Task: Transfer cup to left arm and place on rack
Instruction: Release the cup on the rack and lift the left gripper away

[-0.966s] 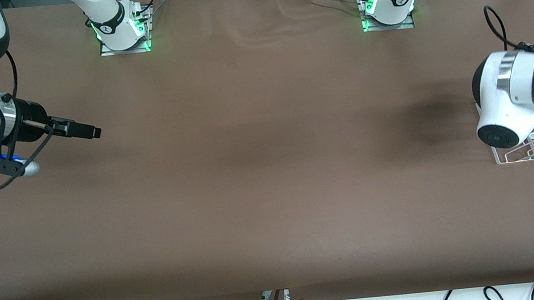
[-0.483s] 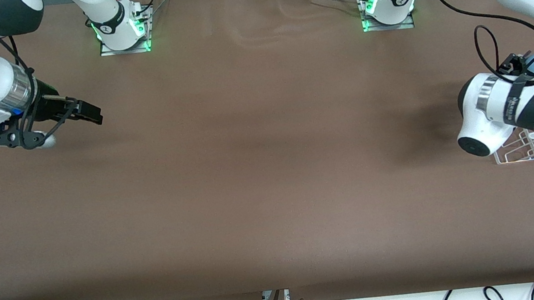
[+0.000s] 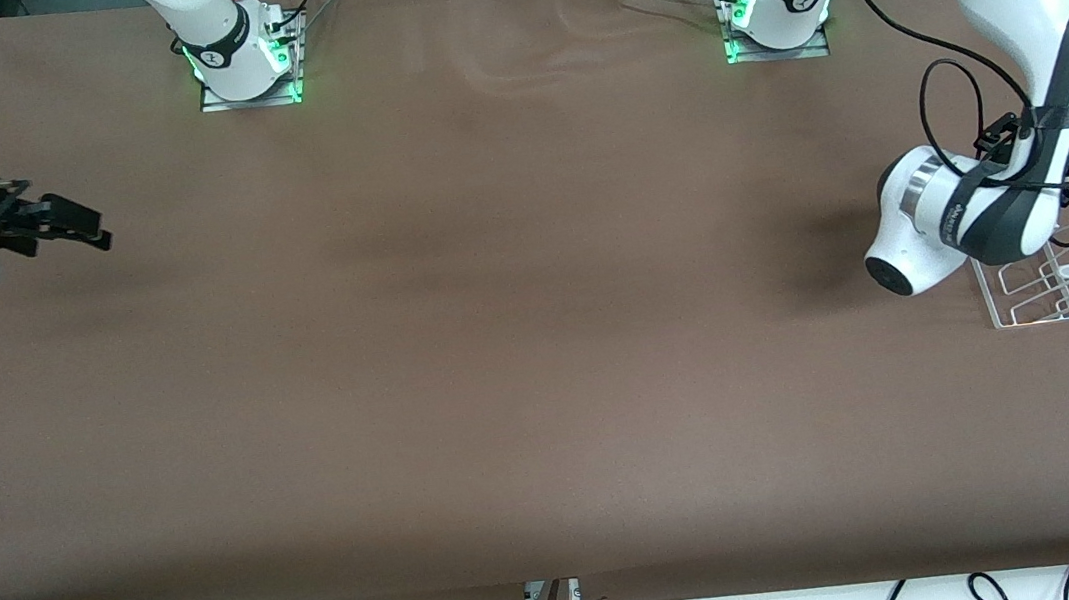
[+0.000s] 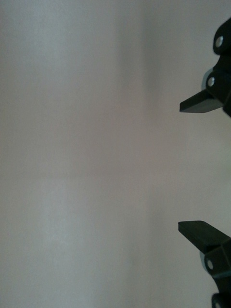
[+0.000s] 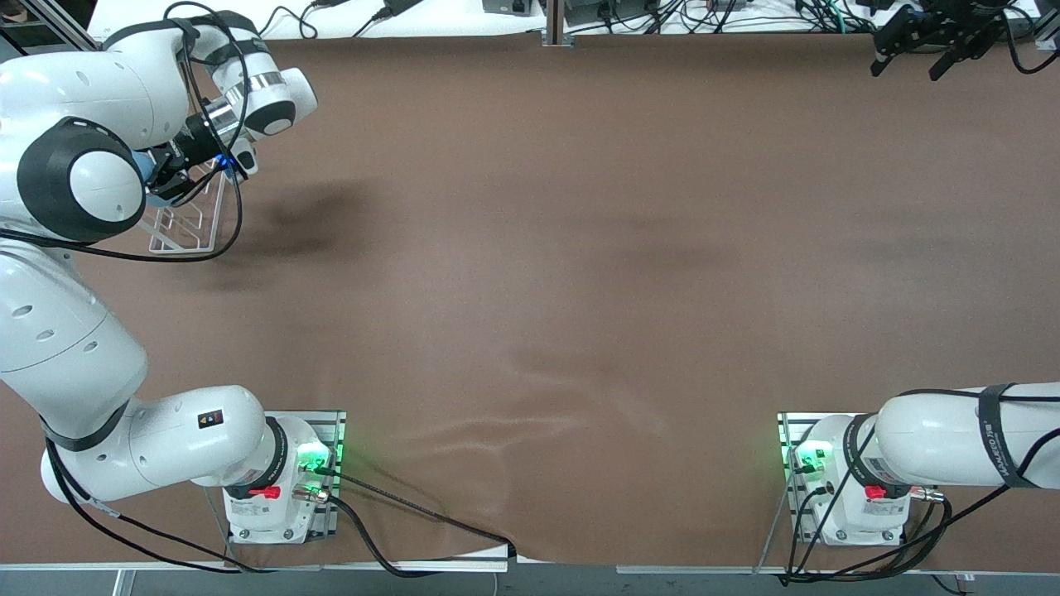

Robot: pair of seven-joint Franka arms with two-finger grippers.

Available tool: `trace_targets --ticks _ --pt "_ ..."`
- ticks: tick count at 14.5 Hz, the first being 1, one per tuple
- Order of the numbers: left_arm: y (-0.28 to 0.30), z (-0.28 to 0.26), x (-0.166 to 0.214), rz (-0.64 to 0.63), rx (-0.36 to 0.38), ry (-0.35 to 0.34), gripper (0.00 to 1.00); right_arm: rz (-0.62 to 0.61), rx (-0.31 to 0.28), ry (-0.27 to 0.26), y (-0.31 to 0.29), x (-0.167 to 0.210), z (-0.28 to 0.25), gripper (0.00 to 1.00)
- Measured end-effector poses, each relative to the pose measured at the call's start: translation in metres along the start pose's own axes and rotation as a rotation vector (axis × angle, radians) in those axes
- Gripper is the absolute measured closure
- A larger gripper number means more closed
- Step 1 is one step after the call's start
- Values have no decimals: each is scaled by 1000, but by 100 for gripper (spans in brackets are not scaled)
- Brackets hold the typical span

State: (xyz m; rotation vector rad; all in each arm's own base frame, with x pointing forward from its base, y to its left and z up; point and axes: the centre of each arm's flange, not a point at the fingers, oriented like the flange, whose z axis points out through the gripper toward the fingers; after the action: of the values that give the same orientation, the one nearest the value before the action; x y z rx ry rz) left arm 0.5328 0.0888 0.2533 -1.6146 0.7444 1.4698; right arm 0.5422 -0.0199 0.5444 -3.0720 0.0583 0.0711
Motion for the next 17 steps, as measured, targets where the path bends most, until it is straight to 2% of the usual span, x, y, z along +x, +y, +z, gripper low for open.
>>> trace_targets --ticks 5,12,13,15,17 --pt "-8 22 17 -5 18 55 23 -45 -2 17 -16 2 -13 0" --pt "0 25 36 -8 34 56 23 -55 0 5 -20 0 -25 0" --pt "0 25 36 -10 35 56 19 -54 1 2 -20 1 -24 0" --pt "0 24 36 -18 37 56 1 -57 0 -2 -22 2 -22 0" --pt "-2 22 33 -29 36 56 0 -62 0 -3 -24 2 -21 0"
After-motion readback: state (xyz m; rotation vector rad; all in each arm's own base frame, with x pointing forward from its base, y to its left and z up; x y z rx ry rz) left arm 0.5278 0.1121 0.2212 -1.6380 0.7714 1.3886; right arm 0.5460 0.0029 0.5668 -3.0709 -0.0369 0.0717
